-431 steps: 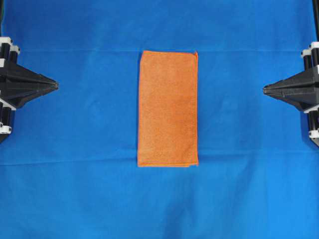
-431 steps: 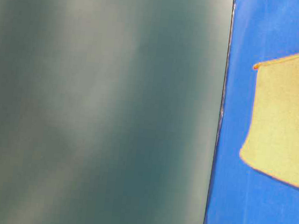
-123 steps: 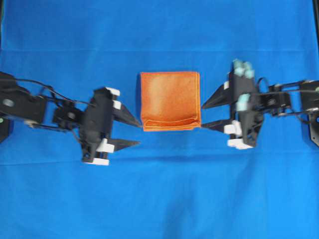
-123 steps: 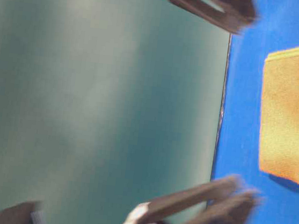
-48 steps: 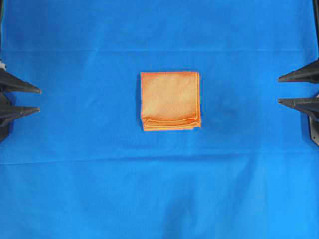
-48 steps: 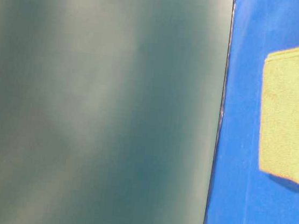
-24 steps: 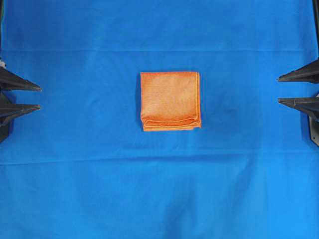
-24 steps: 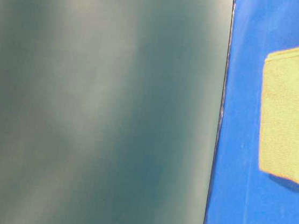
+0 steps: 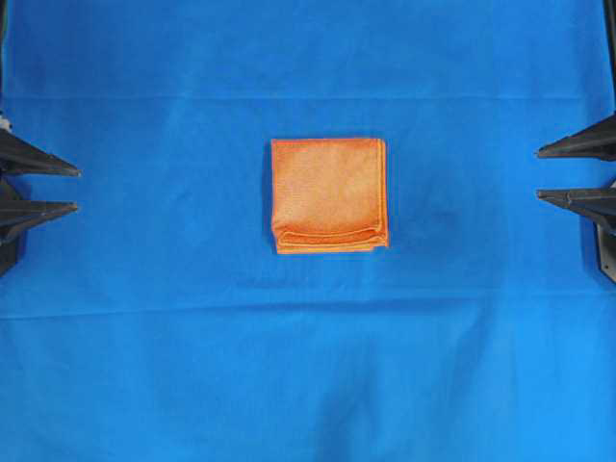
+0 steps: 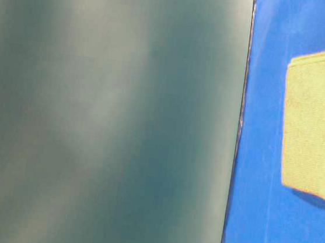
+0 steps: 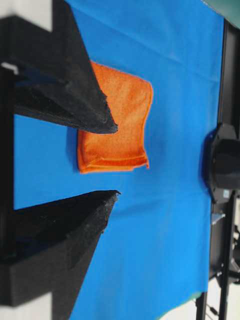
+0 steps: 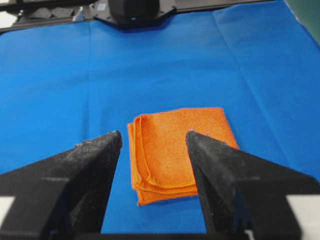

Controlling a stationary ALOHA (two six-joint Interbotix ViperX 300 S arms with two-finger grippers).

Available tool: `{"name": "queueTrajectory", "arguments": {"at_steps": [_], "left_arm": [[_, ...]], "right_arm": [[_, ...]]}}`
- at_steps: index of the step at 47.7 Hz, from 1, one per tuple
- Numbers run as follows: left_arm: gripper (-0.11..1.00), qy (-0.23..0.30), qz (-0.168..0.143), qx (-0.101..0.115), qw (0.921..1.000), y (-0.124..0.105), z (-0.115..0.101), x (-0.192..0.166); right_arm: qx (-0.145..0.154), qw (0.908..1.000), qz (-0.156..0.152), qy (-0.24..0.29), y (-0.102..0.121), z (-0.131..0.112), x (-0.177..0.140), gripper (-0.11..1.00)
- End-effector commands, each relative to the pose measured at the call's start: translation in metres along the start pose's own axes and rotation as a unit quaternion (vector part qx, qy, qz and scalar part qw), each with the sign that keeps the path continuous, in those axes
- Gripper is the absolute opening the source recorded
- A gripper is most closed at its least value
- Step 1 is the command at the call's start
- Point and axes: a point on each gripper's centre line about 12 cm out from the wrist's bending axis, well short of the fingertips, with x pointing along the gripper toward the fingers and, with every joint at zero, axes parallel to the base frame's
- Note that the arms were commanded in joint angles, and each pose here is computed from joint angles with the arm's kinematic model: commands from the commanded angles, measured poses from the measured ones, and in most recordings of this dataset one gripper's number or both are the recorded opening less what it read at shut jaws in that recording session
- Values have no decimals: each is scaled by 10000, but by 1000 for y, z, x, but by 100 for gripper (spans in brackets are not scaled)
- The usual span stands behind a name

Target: Fold a vertical towel.

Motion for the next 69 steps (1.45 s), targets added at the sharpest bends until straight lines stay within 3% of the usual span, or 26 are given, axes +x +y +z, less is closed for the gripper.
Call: {"name": "queueTrajectory", "arguments": {"at_steps": [1, 69], "left_arm": [[47, -47, 13, -8, 10000, 0, 5, 1], [47, -1, 11, -9, 10000, 0, 5, 0]], "right_arm": [[9, 10000, 6, -76, 0, 6, 1, 60], [17, 10000, -15, 21, 0, 3, 1, 60]]}}
